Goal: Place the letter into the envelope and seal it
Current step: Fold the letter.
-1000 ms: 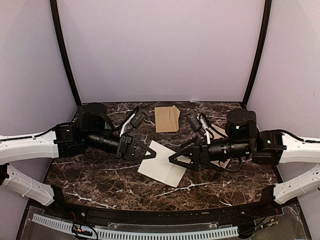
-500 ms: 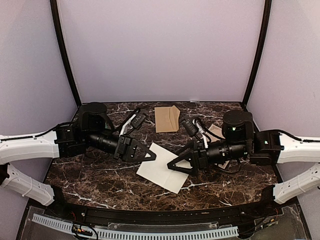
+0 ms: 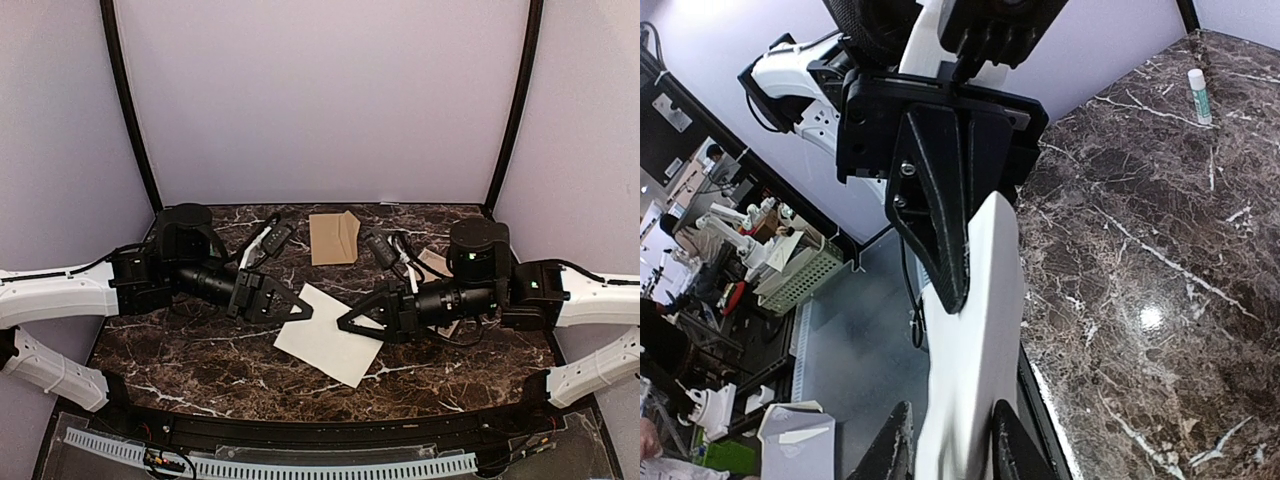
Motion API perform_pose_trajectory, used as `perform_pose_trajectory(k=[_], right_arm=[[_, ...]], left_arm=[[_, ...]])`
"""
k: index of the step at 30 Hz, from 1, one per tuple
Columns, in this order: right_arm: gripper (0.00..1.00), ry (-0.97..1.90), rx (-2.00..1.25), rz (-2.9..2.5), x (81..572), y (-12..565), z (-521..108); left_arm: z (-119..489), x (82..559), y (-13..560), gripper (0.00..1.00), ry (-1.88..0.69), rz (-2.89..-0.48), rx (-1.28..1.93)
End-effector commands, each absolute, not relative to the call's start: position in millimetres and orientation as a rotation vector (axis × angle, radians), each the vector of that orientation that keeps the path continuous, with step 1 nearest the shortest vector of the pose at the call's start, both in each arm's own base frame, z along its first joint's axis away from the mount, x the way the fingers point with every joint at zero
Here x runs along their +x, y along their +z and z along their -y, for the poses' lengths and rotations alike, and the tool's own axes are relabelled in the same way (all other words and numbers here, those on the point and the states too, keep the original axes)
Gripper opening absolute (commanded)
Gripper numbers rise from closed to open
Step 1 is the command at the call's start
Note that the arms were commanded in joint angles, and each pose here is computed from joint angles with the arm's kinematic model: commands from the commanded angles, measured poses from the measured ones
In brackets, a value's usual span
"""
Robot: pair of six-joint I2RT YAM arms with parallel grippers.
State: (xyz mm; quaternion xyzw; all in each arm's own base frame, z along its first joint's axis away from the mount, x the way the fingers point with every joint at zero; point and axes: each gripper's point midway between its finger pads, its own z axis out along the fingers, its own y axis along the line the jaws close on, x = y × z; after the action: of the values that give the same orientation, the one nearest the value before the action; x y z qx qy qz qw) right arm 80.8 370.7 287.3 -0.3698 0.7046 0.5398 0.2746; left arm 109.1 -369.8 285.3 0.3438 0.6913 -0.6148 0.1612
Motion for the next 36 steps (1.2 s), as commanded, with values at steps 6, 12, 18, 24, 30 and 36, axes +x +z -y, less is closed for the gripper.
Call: perform_pose_trajectory(k=[6,12,18,24,30,36], right_arm=[[0.0,1.46,-0.926,-1.842,87.4,298.7,-373.9],[0.0,1.434,-0.887,-1.857,91.9,295.8,-368.8],[0.0,1.41,-0.851,-1.863,96.8,295.1,-362.1],[0.0,1.457,-0.9,-1.85,92.9,300.1,-363.4],[0.0,1.533,-0.968,-1.831,82.2,303.2,-372.7],[0.0,1.615,-0.993,-1.821,74.4,308.1,-378.6]], left_arm=[[369.1,110.1,292.9,0.0,-1.754,-1.932,0.979],[368.4,117.8,292.4,0.16,-1.704,-1.942,0.936],[344.4,157.7,297.6,0.54,-1.393,-1.947,0.732],[326.8,158.1,313.1,0.79,-1.391,-1.863,0.689],[347.1,138.9,316.4,0.85,-1.535,-1.842,0.841],[360.1,120.7,326.0,0.88,-1.646,-1.764,0.969]])
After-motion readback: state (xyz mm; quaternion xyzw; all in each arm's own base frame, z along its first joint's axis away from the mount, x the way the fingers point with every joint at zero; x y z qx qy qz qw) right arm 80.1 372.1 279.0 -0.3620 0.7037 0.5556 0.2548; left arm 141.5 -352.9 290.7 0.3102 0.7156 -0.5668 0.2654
